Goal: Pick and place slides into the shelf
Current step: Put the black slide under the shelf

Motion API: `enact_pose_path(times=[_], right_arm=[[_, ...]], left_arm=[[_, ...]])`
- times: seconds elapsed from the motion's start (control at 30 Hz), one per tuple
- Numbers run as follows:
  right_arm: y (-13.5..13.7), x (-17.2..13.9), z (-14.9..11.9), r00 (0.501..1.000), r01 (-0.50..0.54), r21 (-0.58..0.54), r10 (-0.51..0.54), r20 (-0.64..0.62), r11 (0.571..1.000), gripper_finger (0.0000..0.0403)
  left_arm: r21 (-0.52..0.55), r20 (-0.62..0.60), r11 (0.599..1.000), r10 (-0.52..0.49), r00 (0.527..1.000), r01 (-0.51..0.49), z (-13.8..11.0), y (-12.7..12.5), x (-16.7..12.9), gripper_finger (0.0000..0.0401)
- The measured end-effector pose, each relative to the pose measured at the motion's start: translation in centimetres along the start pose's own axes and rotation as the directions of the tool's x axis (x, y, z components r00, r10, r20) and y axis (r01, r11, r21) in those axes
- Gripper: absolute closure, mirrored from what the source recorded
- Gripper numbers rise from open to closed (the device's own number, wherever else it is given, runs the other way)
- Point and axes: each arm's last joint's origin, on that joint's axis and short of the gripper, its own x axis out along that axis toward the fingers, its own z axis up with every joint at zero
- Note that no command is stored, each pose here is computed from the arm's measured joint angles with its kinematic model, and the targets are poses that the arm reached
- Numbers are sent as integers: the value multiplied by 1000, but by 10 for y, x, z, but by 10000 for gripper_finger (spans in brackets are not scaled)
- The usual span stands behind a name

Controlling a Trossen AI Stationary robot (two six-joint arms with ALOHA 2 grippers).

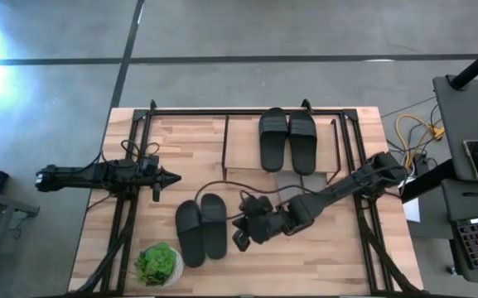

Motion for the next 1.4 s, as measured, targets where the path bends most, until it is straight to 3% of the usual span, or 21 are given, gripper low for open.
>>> enact_pose_path(times=[0.2, 0.4, 0.73, 0.9, 1.07, 1.23, 1.4], right_arm=[[-5, 5, 9, 999, -25, -95, 21, -33, 995, 394], [0, 7, 20, 988, -155, -129, 152, -39, 979, 394], [7, 7, 30, 969, -244, -112, 247, 17, 963, 394], [9, 7, 35, 937, -349, -136, 349, -21, 927, 394], [1, 11, 38, 953, -304, -101, 301, -40, 947, 394], [-10, 14, 33, 981, -182, -59, 177, -77, 982, 394], [-10, 14, 32, 981, -180, -44, 176, -77, 983, 394]], left_arm=[[0, 0, 1000, 0, 1000, 0, 0, 0, 0, 401], [0, 0, 1000, 0, 1000, 0, 0, 0, 0, 401], [0, 0, 1000, 0, 1000, 0, 0, 0, 0, 401], [0, 0, 1000, 0, 1000, 0, 0, 0, 0, 401], [0, 0, 1000, 0, 1000, 0, 0, 0, 0, 401], [0, 0, 1000, 0, 1000, 0, 0, 0, 0, 401], [0, 0, 1000, 0, 1000, 0, 0, 0, 0, 401]])
